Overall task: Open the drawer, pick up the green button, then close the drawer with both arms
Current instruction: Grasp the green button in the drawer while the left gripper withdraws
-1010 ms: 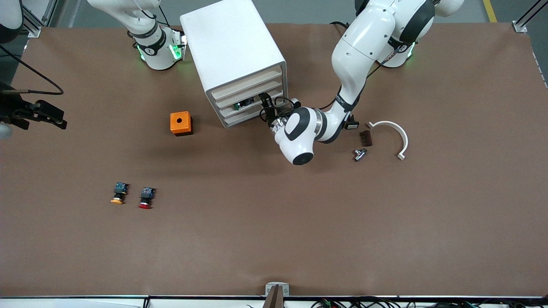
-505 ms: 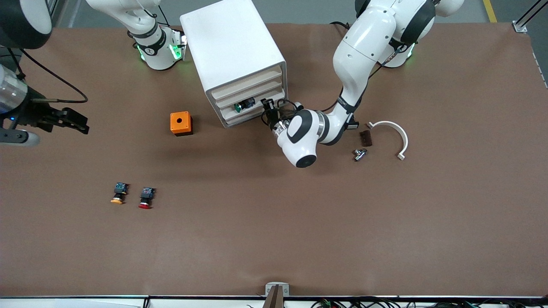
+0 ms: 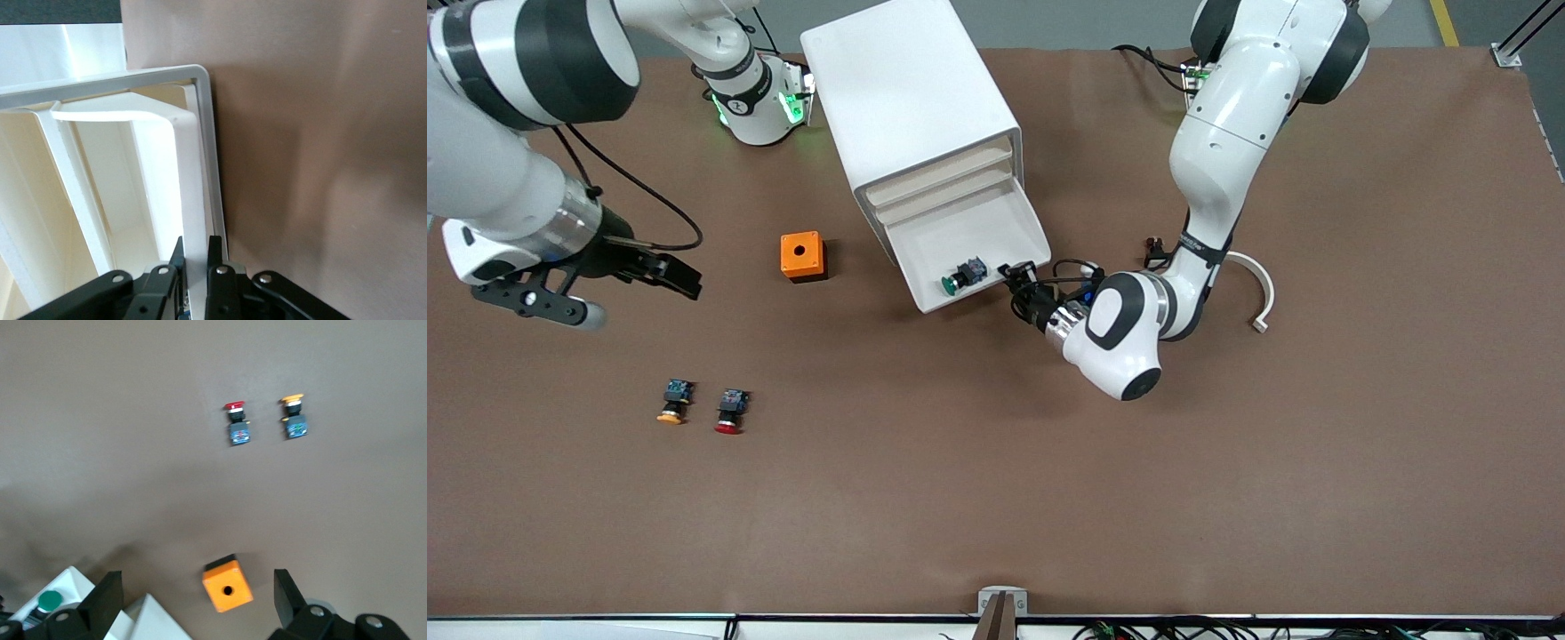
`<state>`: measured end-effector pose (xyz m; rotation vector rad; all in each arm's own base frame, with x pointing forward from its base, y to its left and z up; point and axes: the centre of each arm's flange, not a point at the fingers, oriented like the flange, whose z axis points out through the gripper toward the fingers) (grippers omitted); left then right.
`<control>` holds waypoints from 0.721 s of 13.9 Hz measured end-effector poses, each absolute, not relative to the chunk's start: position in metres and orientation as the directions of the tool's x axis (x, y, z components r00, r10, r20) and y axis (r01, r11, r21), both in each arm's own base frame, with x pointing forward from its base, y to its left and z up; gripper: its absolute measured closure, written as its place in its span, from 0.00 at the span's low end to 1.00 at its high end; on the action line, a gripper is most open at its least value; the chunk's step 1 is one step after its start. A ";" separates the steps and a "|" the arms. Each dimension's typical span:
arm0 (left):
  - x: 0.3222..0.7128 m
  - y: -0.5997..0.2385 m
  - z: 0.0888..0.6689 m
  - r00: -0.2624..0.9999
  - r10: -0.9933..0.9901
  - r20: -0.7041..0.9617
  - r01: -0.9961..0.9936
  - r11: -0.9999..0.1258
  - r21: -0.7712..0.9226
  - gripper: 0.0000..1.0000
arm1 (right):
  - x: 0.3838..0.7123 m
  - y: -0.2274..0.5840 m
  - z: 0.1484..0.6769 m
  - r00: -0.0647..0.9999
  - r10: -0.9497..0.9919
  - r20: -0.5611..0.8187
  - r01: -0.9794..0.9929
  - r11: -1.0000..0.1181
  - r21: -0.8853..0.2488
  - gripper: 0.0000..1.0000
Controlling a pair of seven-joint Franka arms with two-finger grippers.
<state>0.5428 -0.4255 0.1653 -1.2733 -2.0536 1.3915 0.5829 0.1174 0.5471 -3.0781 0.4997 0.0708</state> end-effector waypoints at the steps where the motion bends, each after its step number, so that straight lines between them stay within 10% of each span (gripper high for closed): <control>1: 0.544 -0.426 0.166 -0.529 0.825 -0.200 0.490 0.105 -0.866 0.86 | 0.586 0.132 0.539 0.933 -0.356 -0.047 -0.357 -0.934 -0.021 0.00; 10: 0.589 -0.388 0.187 -0.457 0.843 -0.284 0.635 0.086 -0.767 0.00 | 0.567 0.294 0.462 0.818 -0.573 -0.054 -0.573 -0.819 0.010 0.00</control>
